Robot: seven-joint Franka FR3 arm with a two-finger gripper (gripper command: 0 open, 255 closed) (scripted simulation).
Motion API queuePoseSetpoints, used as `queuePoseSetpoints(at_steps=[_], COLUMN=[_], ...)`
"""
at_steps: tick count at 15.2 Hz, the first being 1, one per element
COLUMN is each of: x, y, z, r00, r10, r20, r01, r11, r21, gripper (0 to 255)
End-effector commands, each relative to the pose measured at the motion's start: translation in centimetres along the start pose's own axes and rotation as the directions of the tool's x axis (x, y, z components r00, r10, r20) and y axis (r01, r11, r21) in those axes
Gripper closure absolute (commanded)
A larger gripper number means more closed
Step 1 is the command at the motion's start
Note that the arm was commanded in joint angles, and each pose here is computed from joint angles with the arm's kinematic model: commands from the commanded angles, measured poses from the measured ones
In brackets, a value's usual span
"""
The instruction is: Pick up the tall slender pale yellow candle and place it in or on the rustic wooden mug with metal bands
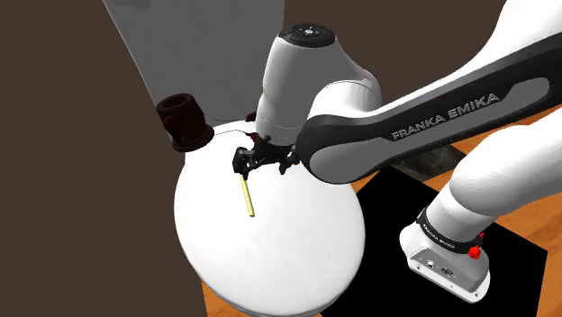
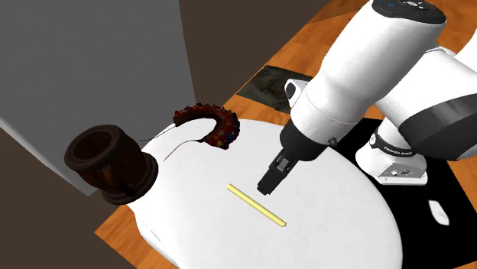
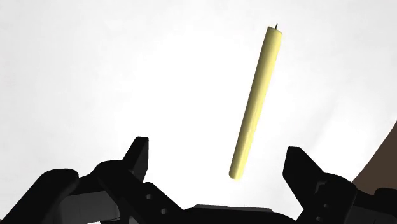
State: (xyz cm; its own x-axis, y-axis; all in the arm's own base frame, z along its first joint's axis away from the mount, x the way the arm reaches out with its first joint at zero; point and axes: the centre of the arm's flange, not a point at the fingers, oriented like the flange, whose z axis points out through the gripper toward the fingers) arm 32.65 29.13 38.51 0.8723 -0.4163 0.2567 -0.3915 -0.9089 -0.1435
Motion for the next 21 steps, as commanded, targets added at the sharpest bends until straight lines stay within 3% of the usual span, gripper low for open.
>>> queuePoseSetpoints(at_steps=[1, 2, 10, 18, 19, 21], x=[-0.3, -0.4, -0.3, -0.3, -0.3, -0.3], y=[-2.3, -3.4, -3.5, -3.5, -3.5, -3.5], z=[1.6, 2.4, 6.5, 6.5, 6.5, 6.5], r00=[0.999, 0.998, 0.998, 0.998, 0.998, 0.998], r10=[0.034, 0.049, 0.050, 0.050, 0.050, 0.050], r20=[-0.023, -0.035, -0.037, -0.037, -0.037, -0.037], r01=[-0.033, -0.048, -0.050, -0.050, -0.050, -0.050], r11=[0.999, 0.999, 0.999, 0.999, 0.999, 0.999], r21=[0.009, 0.010, 0.010, 0.010, 0.010, 0.010], gripper=[0, 0, 0, 0, 255, 255])
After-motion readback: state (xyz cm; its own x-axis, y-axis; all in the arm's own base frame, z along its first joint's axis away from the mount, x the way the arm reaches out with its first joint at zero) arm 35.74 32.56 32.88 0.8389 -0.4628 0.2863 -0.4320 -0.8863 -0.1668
